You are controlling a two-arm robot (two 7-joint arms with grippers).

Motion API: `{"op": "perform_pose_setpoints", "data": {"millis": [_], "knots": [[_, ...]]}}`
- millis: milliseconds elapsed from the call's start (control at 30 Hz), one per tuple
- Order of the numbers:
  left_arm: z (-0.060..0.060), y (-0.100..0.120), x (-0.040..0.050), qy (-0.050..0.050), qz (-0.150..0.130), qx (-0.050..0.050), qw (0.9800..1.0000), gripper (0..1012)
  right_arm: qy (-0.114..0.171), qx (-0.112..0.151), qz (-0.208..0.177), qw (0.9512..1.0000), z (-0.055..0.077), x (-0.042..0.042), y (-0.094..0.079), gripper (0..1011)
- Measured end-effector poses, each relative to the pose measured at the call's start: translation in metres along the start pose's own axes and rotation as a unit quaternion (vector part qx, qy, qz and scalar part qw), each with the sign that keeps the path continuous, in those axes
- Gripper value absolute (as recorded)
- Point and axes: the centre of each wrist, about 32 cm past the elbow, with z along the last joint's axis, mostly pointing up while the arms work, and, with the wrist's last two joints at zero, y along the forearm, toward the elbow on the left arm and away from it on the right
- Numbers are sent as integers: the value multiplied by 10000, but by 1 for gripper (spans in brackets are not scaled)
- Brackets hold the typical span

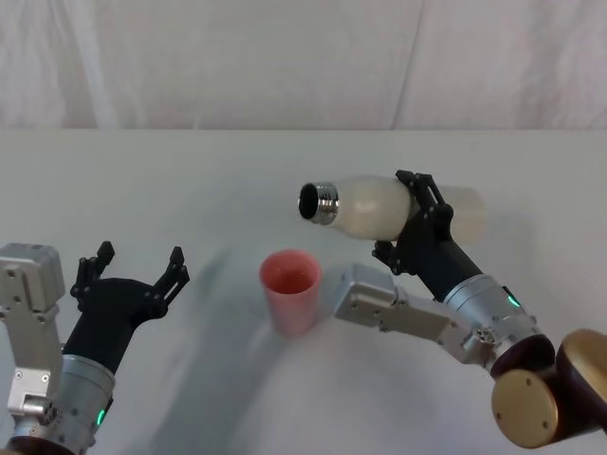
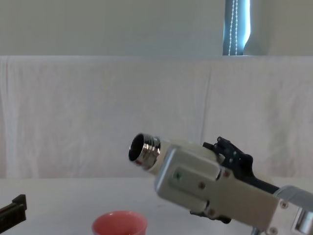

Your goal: Grasp the thermos with one hand and pour water into the cup lid.

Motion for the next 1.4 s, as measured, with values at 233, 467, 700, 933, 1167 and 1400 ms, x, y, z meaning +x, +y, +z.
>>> {"op": "perform_pose_setpoints", "data": {"millis": [233,467,700,933,1167,1400], "knots": [[0,0,0,0,-1,0,10000,1001,-502,-39,-32,9987,-40,-55,11,956],[0,0,0,0,0,0,10000,1001,-879,-62,-23,9961,-70,-80,13,956],[0,0,0,0,0,0,10000,1001,-1169,-43,73,9931,-92,-66,19,956],[0,0,0,0,0,0,10000,1001,-1354,-3,192,9906,-95,10,27,956],[0,0,0,1,0,0,10000,1001,-1517,22,275,9880,-102,70,36,956],[0,0,0,0,0,0,10000,1001,-1660,15,313,9856,-123,112,61,956]]}}
